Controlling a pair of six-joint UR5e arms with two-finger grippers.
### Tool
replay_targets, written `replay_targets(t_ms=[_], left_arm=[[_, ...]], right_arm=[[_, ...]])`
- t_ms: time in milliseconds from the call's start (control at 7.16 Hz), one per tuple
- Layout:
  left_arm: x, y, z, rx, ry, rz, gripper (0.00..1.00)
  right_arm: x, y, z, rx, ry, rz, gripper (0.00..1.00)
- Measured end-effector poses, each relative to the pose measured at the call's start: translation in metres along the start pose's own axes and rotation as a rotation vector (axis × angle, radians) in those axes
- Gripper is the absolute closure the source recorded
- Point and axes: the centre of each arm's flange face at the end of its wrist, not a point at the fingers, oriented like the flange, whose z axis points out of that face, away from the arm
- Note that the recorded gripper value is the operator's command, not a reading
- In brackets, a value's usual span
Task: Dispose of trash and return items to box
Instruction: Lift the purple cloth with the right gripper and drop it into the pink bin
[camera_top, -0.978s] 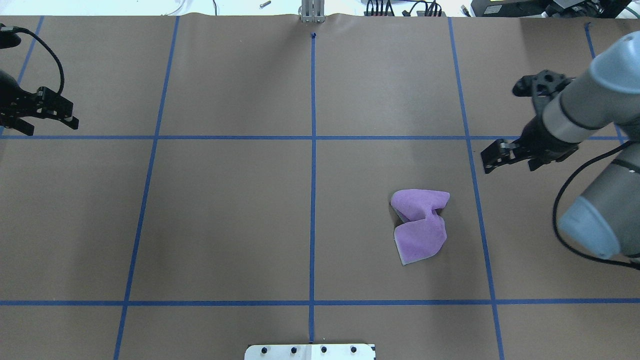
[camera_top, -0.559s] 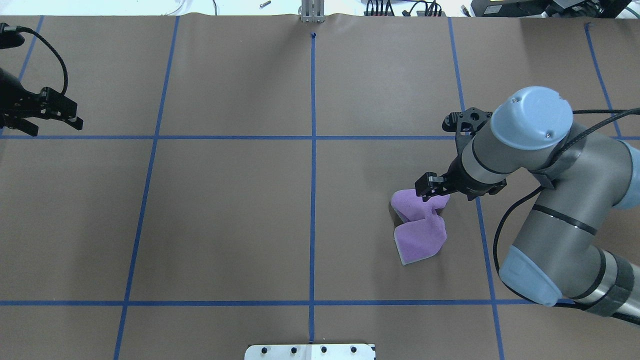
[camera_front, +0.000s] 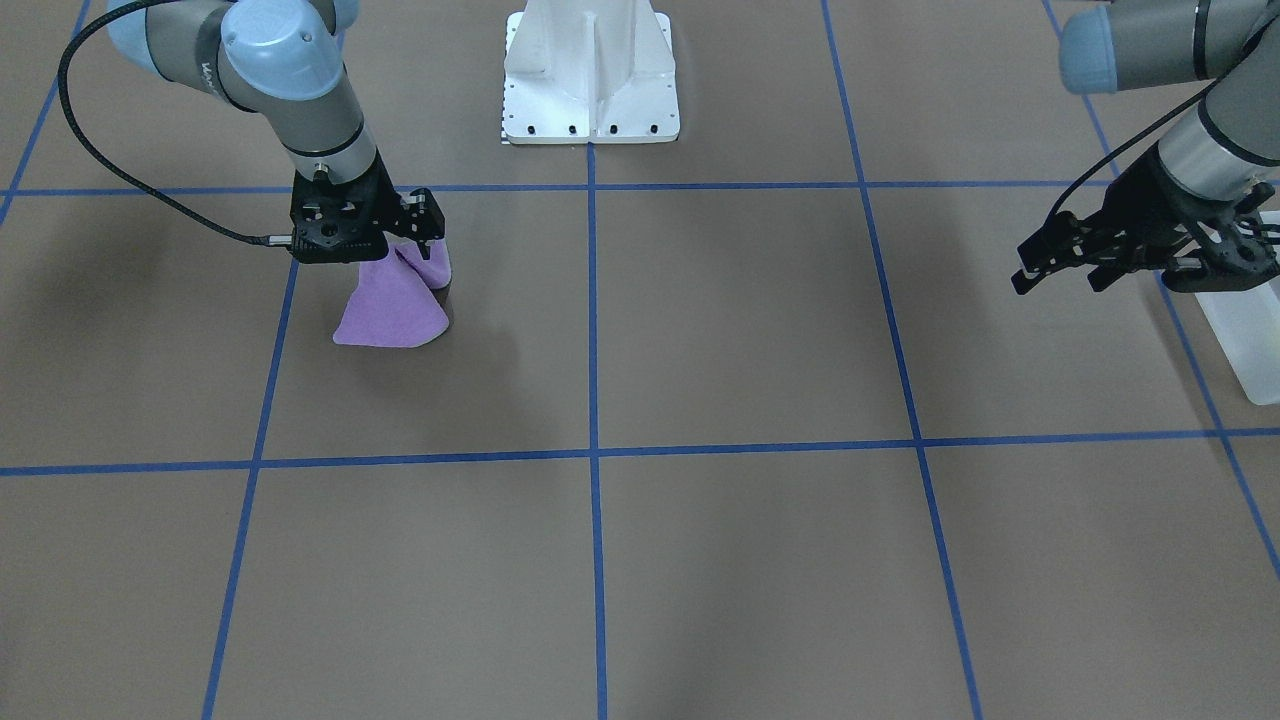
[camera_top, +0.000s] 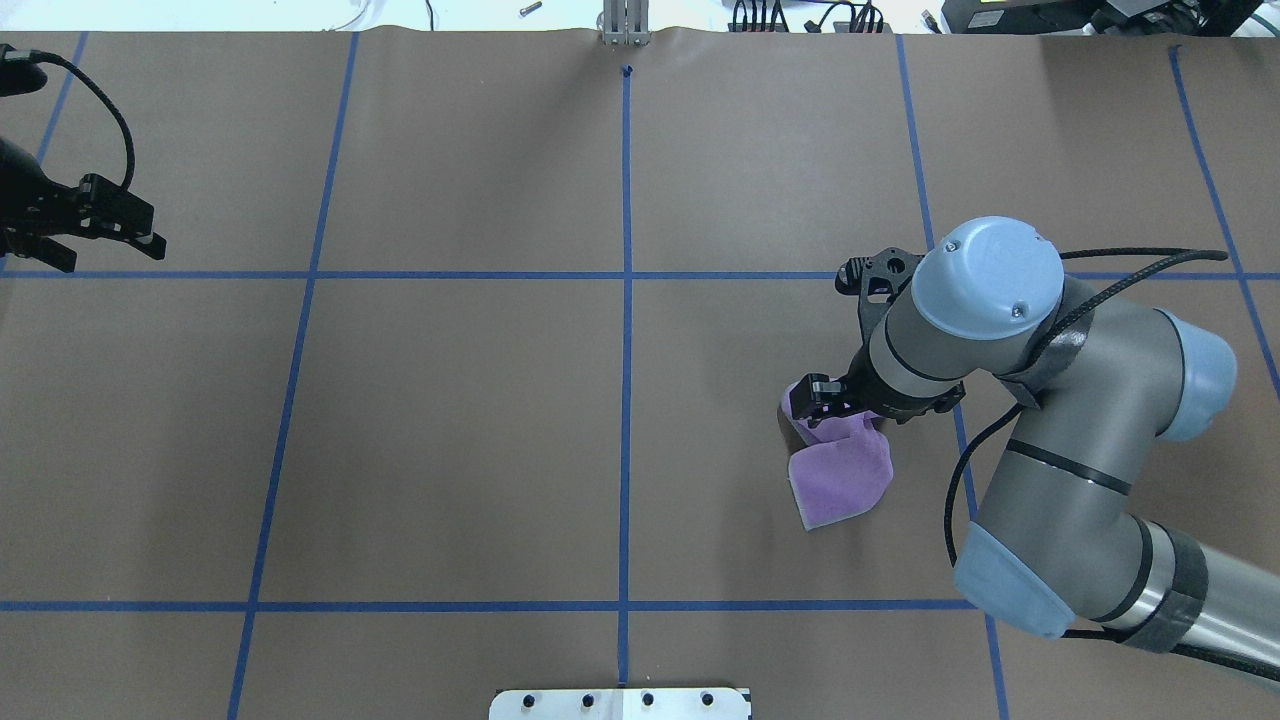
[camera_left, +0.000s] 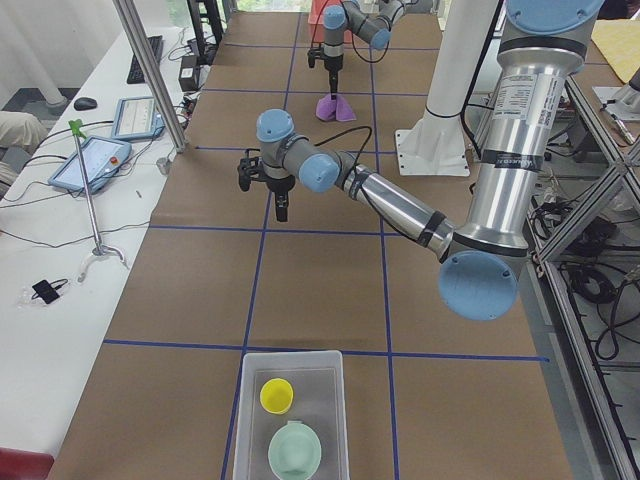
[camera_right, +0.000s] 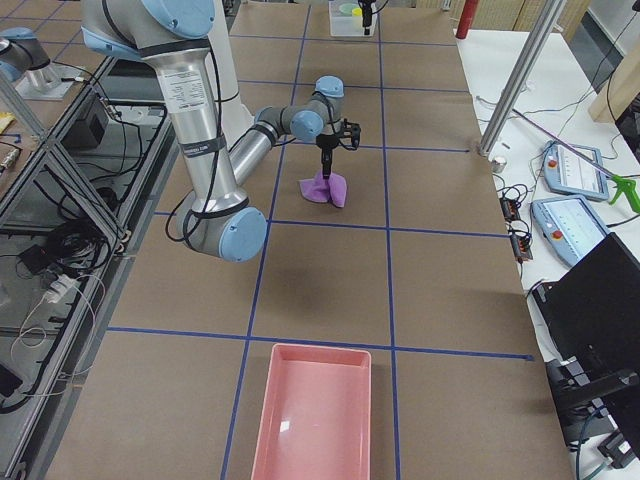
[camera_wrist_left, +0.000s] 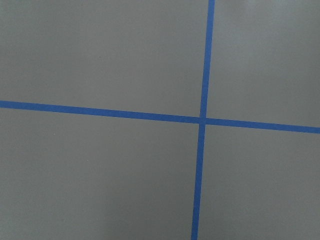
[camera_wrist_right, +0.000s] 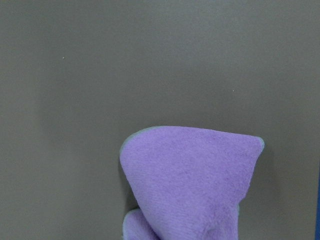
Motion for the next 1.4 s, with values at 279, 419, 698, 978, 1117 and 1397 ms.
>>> replay_targets(t_ms=[279,419,698,978,1117,1397], left_arm=[[-0.001,0.001,0.000,-0.001,0.000,0.000,0.02],[-0.001,0.001,0.000,-0.001,0.000,0.000,0.02],[-0.001,0.001,0.000,-0.001,-0.001,0.000,0.02],[-0.002,0.001,0.000,-0.001,-0.002,-0.002,0.02],[-0.003,0.001,0.001,-0.002,-0.002,-0.003,0.02],[-0.003,0.001,0.001,-0.003,-0.003,-0.004,0.02]], right_arm=[[-0.001,-0.003,0.008,-0.005,0.010,0.004,1.00],[-0.001,-0.005,0.009,-0.002,0.002,0.003,1.00],[0.001,-0.008,0.005,0.010,-0.023,0.000,1.00],[0.036,-0.024,-0.030,0.025,-0.060,0.026,1.00],[0.087,-0.034,-0.063,0.028,-0.085,0.036,1.00],[0.233,-0.049,-0.122,0.057,-0.071,-0.008,1.00]])
